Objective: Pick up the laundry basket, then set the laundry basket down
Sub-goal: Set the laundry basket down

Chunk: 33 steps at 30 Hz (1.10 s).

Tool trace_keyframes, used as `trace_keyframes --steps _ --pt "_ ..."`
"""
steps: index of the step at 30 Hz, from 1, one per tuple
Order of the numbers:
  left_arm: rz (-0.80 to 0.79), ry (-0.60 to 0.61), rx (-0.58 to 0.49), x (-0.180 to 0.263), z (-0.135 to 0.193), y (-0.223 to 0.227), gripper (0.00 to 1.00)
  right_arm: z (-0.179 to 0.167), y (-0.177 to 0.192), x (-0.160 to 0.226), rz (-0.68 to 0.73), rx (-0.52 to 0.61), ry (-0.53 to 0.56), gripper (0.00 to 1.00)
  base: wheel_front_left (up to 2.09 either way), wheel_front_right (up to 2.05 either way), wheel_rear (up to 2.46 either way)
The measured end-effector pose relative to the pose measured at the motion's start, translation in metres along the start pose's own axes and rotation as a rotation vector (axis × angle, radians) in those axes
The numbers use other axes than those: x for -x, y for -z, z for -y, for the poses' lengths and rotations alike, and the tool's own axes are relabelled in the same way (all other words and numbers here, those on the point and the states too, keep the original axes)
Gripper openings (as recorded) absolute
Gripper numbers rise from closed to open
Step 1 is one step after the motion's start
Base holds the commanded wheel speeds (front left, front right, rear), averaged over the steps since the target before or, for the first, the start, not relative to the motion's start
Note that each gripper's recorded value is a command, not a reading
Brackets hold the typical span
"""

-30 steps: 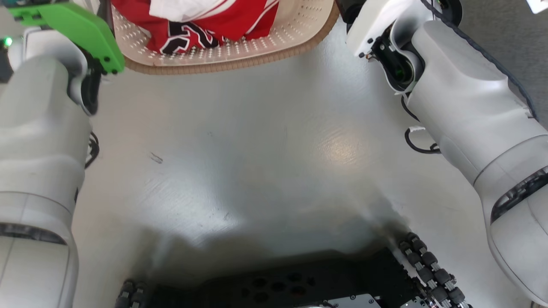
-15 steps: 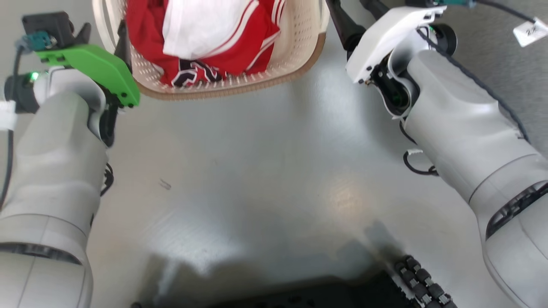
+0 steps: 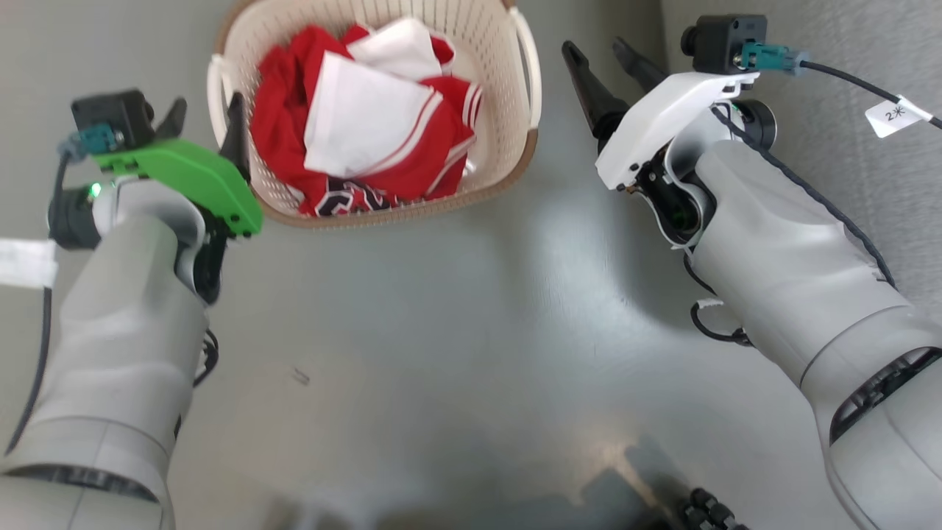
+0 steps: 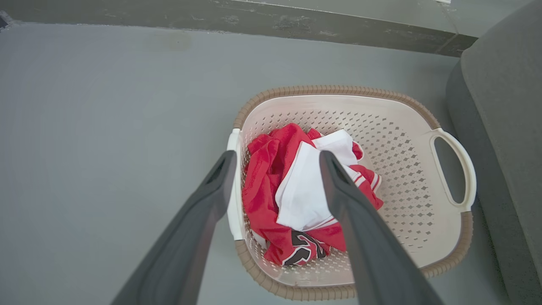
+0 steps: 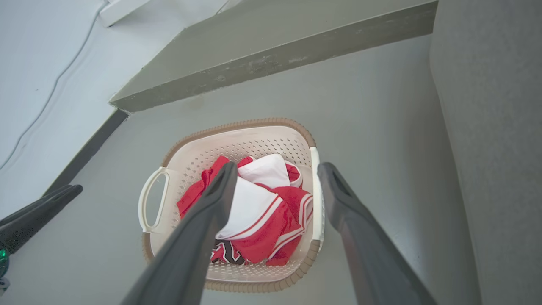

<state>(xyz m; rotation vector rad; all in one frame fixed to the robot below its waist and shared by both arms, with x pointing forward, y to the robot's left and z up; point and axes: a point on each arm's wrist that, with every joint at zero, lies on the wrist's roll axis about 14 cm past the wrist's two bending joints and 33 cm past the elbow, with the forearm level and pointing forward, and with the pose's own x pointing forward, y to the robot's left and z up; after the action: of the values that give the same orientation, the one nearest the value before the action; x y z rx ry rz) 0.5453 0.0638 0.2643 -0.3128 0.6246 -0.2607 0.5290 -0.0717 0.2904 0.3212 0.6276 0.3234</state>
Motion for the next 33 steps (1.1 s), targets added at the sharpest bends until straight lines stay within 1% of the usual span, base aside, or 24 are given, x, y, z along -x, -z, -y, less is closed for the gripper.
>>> trace_keyframes --steps 5,7,12,20,26,29,33 --pt "0.061 0.027 0.011 0.017 0.013 -0.021 1.0 -0.014 -0.043 0.012 0.105 0.028 -0.033 1.0 0.0 0.0 0.0" --pt "0.111 0.044 0.015 0.022 0.021 -0.039 1.0 -0.016 -0.05 0.02 0.128 0.033 -0.035 1.0 0.0 0.0 0.0" --pt "0.207 0.072 0.026 0.042 0.035 -0.07 1.0 -0.017 -0.044 0.044 0.137 0.034 -0.027 1.0 0.0 0.0 0.0" --pt "0.274 0.058 0.021 0.084 0.033 -0.082 1.0 -0.042 -0.056 0.074 0.207 0.043 -0.073 1.0 0.0 0.0 0.0" --pt "0.369 0.07 0.002 0.116 0.04 -0.104 1.0 -0.05 -0.061 0.1 0.261 0.057 -0.075 1.0 0.0 0.0 0.0" --pt "0.391 0.063 -0.003 0.131 0.042 -0.105 1.0 -0.055 -0.069 0.114 0.303 0.065 -0.077 1.0 0.0 0.0 0.0" --pt "0.393 0.066 -0.017 0.15 0.047 -0.093 1.0 -0.063 -0.066 0.131 0.326 0.076 -0.079 1.0 0.0 0.0 0.0"
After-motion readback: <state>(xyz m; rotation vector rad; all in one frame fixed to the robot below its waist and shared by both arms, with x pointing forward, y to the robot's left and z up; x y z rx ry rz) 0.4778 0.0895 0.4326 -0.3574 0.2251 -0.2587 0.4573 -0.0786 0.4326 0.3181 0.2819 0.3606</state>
